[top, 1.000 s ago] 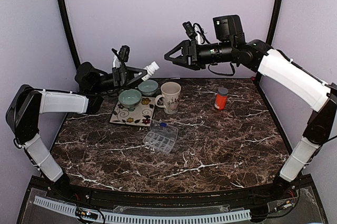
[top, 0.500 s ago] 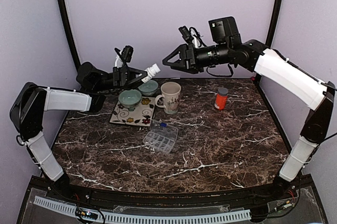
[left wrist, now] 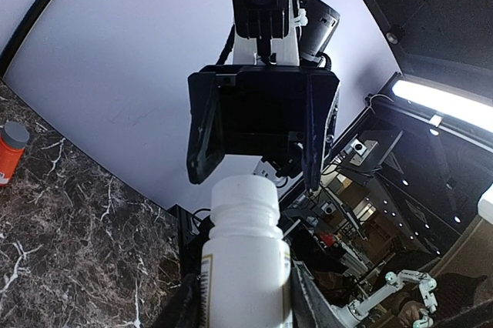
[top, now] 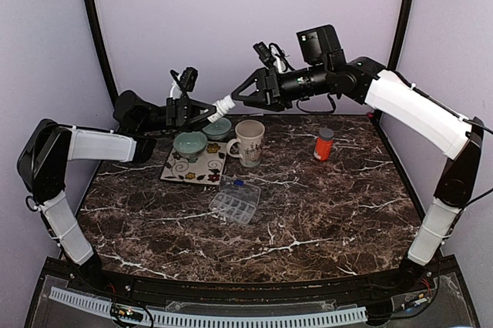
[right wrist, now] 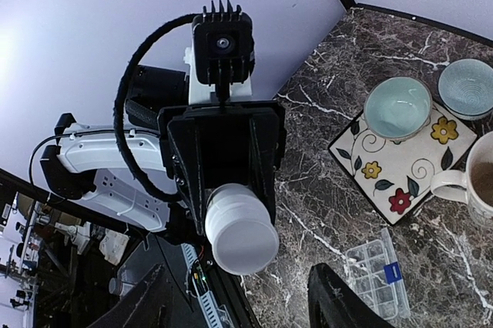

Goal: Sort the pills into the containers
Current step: Screw the lid of the pill bottle onto the pill bottle.

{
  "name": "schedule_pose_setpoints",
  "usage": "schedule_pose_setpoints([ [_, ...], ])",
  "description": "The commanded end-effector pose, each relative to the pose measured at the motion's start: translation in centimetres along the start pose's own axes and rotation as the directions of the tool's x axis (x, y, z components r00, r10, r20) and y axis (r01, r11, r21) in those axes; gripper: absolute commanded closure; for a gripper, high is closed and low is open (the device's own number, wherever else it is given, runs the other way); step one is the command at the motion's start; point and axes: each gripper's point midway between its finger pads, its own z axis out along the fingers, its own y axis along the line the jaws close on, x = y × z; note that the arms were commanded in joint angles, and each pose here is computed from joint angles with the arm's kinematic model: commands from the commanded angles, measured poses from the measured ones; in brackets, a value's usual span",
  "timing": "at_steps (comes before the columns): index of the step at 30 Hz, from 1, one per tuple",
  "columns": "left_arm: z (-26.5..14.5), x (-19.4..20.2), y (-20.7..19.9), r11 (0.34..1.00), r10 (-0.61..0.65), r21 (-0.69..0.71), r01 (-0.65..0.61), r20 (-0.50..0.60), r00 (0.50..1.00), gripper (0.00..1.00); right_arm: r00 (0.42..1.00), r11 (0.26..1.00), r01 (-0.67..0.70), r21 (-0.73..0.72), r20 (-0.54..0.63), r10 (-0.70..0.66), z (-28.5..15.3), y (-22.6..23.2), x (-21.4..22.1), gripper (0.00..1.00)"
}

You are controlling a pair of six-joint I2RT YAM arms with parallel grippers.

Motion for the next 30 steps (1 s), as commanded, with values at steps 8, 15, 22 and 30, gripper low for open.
schedule_pose_setpoints([
  [8, 0.1, -0.7, -1.3, 0.998, 0.059, 0.037, -0.058, -0.024, 0.998, 0.81, 0.999, 0.998, 0.043, -0.049, -0.011, -0.044, 1.0, 1.7, -0.4, 0.41],
  [15, 0.1, -0.6, -1.3, 0.997, 0.055, 0.047, -0.054, -0.027, 0.998, 0.81, 0.999, 0.998, 0.042, -0.047, -0.015, -0.043, 1.3, 1.7, -0.3, 0.45],
  [22, 0.1, -0.6, -1.5, 0.997, 0.053, 0.055, -0.051, -0.035, 0.998, 0.81, 0.999, 0.998, 0.040, -0.045, -0.019, -0.041, 1.5, 1.5, -0.3, 0.47],
  [30, 0.1, -0.6, -1.5, 0.997, 0.048, 0.058, -0.046, -0.041, 0.998, 0.81, 0.999, 0.998, 0.038, -0.049, -0.024, -0.039, 1.8, 1.4, -0.2, 0.48],
])
